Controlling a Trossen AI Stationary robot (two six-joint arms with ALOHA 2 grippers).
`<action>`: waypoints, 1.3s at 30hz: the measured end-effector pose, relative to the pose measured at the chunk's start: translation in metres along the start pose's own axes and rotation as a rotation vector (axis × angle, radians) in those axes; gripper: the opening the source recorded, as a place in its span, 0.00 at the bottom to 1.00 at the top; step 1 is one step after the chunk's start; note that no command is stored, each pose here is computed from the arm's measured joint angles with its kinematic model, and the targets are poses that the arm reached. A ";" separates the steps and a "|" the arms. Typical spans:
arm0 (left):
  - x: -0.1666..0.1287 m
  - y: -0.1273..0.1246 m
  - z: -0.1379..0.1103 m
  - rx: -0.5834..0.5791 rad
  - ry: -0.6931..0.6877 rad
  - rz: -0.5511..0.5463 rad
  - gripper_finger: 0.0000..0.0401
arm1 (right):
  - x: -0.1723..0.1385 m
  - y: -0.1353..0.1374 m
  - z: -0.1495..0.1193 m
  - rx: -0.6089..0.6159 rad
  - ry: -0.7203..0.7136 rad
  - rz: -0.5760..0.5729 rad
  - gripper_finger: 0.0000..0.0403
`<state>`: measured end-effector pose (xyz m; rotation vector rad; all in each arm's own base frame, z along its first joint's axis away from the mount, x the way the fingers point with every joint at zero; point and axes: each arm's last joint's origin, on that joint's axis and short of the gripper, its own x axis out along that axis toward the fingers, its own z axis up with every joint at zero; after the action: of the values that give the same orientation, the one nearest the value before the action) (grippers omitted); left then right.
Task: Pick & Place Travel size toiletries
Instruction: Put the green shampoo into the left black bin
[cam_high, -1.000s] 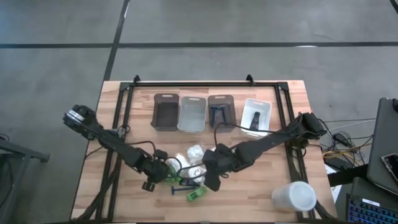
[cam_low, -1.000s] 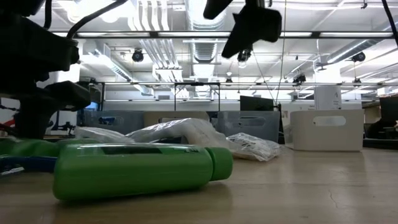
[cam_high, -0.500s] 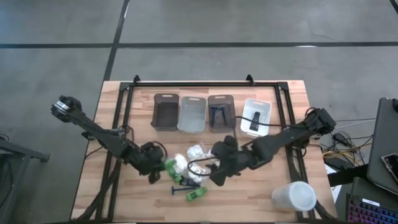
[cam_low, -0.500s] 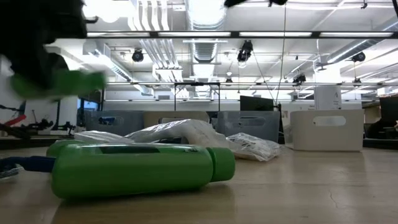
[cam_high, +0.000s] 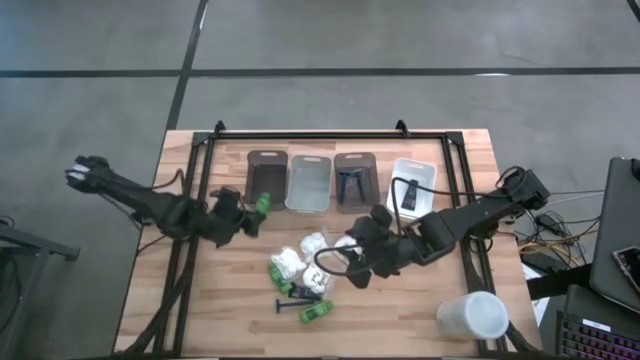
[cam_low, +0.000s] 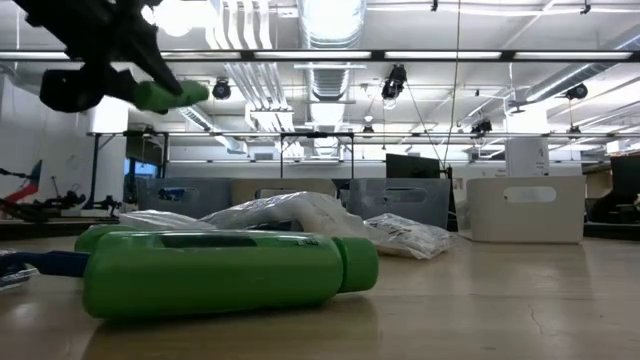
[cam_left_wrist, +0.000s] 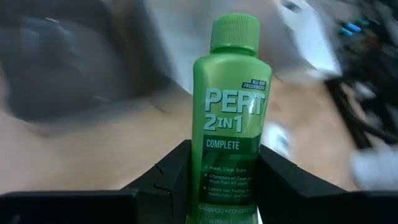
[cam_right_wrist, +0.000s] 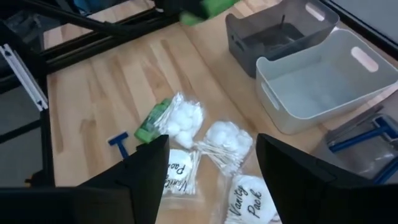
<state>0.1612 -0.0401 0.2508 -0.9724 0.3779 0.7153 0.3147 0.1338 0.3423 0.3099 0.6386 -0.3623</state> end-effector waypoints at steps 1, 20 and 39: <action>0.003 0.004 0.006 -0.014 -0.022 0.036 0.35 | 0.000 0.000 0.000 -0.003 -0.005 -0.005 0.57; 0.071 0.044 0.089 -0.044 0.080 0.254 0.35 | 0.005 -0.013 0.003 0.062 0.020 -0.081 0.64; 0.094 0.043 0.084 -0.095 0.181 0.238 0.61 | 0.006 -0.014 0.002 0.052 0.027 -0.082 0.75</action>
<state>0.1966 0.0829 0.2126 -1.0967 0.6313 0.8692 0.3146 0.1194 0.3378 0.3394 0.6705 -0.4545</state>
